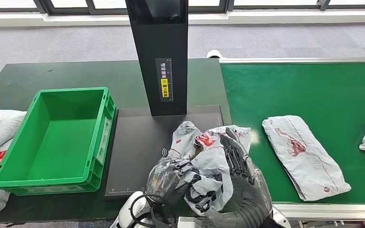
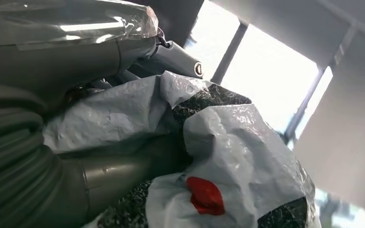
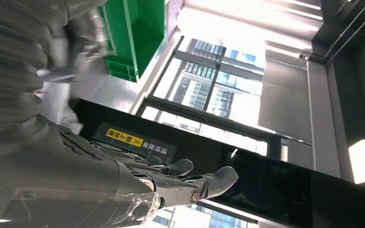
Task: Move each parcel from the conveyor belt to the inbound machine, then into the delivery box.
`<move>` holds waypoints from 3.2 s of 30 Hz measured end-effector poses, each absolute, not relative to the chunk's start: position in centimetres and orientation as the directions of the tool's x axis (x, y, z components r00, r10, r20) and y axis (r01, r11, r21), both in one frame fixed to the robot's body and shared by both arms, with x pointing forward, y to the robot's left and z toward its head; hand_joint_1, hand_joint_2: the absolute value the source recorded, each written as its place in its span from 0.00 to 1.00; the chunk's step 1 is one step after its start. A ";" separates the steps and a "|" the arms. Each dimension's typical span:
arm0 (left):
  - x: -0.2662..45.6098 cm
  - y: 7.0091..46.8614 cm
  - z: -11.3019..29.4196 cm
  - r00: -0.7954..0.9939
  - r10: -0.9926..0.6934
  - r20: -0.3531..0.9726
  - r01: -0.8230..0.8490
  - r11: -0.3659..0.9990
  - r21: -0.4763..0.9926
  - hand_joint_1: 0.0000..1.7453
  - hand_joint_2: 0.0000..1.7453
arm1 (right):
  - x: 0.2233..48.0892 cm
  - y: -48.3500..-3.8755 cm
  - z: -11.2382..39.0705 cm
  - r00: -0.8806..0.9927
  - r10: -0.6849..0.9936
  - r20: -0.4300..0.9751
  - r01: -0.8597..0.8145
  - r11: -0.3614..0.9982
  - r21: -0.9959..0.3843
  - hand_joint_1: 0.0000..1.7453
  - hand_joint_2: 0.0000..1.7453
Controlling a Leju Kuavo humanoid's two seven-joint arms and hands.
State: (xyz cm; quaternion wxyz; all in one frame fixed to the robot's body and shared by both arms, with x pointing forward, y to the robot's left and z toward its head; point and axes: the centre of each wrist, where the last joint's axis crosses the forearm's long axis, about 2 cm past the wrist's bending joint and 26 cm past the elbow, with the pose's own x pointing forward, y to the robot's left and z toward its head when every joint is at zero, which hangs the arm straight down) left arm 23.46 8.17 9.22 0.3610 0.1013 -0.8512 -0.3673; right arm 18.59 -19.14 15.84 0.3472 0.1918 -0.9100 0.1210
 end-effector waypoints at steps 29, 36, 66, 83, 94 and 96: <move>26.6 26.5 13.9 -0.318 -0.763 0.563 -0.748 0.567 0.346 1.00 1.00 | 18.6 -20.0 16.2 -0.717 -0.214 0.663 -0.372 0.922 -0.105 0.00 1.00; 27.9 27.4 11.6 -0.114 -0.750 0.651 -0.697 0.527 0.486 0.70 1.00 | 18.6 -20.0 16.2 -0.722 -0.198 0.663 -0.363 0.924 -0.121 0.00 1.00; 25.3 28.0 9.2 -0.142 -0.572 0.808 -0.734 0.609 0.301 0.00 0.00 | 19.0 -19.9 16.1 -0.728 -0.178 0.662 -0.358 0.922 -0.146 0.00 1.00; 20.4 25.9 14.9 -0.550 -0.330 0.767 -0.653 0.742 -0.149 0.00 0.00 | 21.0 -30.9 6.9 0.049 0.829 0.557 0.374 0.502 -0.780 0.00 1.00; 20.6 24.5 16.5 -0.614 -0.303 0.729 -0.610 0.769 -0.194 0.00 0.00 | 20.6 -36.2 0.9 0.393 0.755 0.525 0.297 0.436 -0.850 0.00 1.00; 20.7 24.4 16.5 -0.620 -0.294 0.728 -0.602 0.772 -0.201 0.00 0.00 | 20.7 -36.8 0.4 0.437 0.737 0.515 0.281 0.432 -0.857 0.00 1.00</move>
